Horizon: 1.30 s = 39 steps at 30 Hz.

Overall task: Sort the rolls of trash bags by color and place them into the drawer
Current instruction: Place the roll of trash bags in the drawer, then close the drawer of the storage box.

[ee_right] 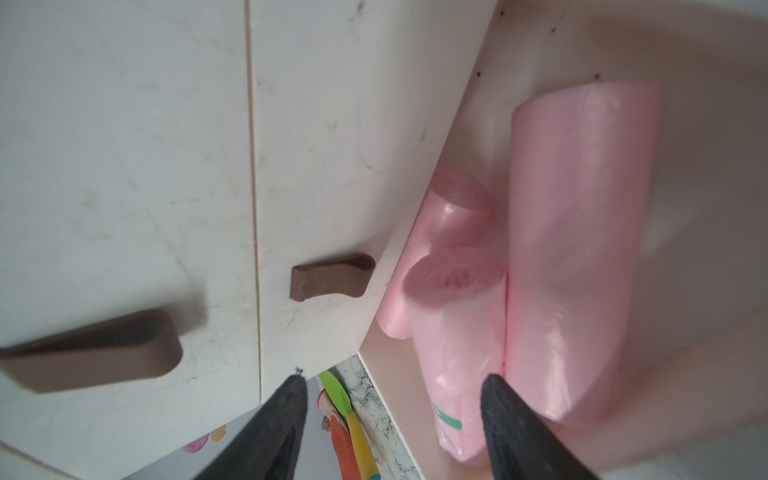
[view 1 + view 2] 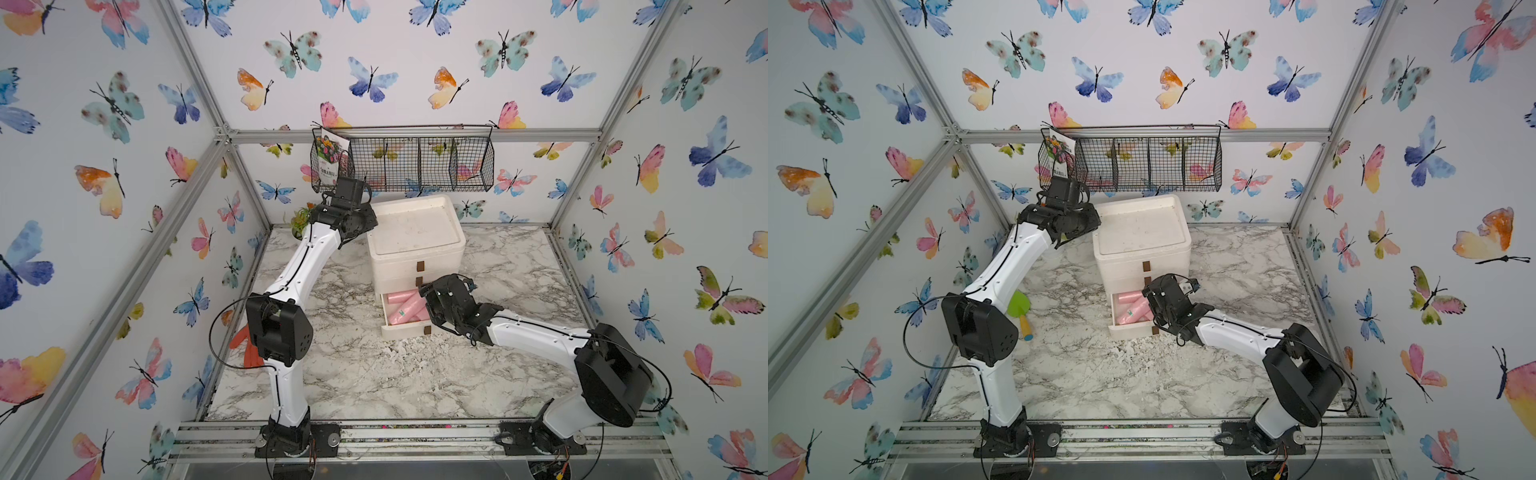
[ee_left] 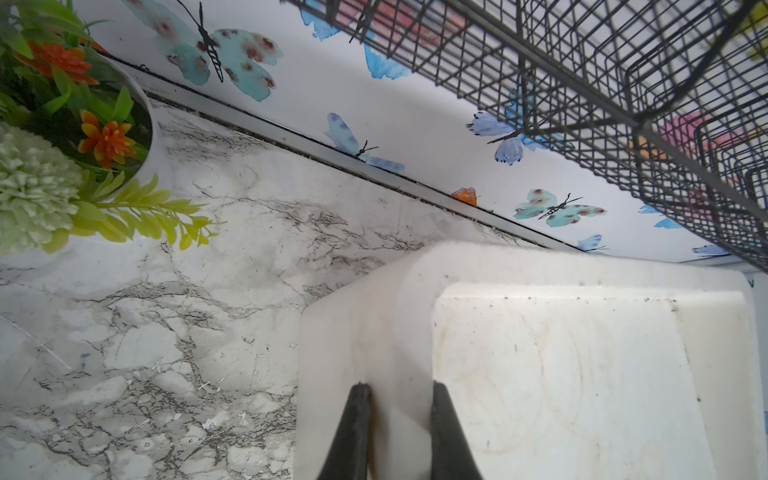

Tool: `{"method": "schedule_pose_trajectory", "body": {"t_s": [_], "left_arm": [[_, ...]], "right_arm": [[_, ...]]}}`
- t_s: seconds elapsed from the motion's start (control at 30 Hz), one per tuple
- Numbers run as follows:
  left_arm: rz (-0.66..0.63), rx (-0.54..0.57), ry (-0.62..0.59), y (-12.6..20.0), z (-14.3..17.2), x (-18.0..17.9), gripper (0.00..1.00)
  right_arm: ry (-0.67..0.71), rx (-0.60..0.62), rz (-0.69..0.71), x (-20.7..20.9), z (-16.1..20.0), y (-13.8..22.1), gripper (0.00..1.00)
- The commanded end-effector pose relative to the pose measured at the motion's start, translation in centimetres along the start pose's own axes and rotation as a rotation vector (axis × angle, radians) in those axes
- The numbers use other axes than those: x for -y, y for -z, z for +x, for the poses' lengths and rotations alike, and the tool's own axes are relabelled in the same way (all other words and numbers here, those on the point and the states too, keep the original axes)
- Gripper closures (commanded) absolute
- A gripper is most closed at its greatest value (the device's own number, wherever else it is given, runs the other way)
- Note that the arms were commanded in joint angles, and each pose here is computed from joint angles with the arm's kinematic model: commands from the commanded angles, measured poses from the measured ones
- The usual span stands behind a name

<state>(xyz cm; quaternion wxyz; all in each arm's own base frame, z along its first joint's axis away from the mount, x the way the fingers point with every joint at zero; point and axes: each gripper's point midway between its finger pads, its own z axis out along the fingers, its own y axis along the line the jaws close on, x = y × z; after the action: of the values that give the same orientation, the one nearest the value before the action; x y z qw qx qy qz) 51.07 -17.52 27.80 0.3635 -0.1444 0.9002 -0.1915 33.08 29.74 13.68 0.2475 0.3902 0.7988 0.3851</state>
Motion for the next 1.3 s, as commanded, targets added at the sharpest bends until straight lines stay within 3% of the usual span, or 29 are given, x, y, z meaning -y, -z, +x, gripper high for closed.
{"method": "schedule_pose_trajectory", "body": {"t_s": [0.0, 0.17, 0.37, 0.53, 0.57, 0.6, 0.9, 1.27], "left_arm": [[-0.035, -0.066, 0.078, 0.2, 0.9, -2.2, 1.0], [-0.039, -0.066, 0.078, 0.0, 1.0, -2.3, 1.0], [-0.038, -0.068, 0.075, 0.3, 1.0, -2.3, 1.0], [-0.042, -0.064, 0.072, 0.1, 0.9, -2.4, 1.0], [-0.045, -0.065, 0.071, 0.0, 1.0, -2.4, 1.0], [-0.049, -0.065, 0.07, -0.1, 1.0, -2.5, 1.0], [-0.077, -0.054, 0.047, -0.4, 0.7, -3.0, 1.0], [-0.082, -0.074, 0.02, -0.6, 1.4, -2.7, 1.0]], "right_arm": [[0.001, 0.012, -0.028, -0.2, -0.4, 0.6, 0.3], [0.11, 0.057, -0.072, -1.8, -1.3, 1.7, 0.31], [0.34, 0.114, 0.044, -0.7, -2.8, 3.7, 0.33], [0.431, 0.061, 0.191, 5.3, -2.9, 5.1, 0.67], [0.444, 0.054, 0.225, 6.5, -3.0, 5.3, 0.78], [0.446, 0.045, 0.258, 7.9, -3.0, 5.4, 0.96], [0.466, -0.035, 0.345, 13.3, -1.9, 4.4, 0.98], [0.522, -0.055, 0.336, 12.2, -0.8, 0.6, 0.98]]}}
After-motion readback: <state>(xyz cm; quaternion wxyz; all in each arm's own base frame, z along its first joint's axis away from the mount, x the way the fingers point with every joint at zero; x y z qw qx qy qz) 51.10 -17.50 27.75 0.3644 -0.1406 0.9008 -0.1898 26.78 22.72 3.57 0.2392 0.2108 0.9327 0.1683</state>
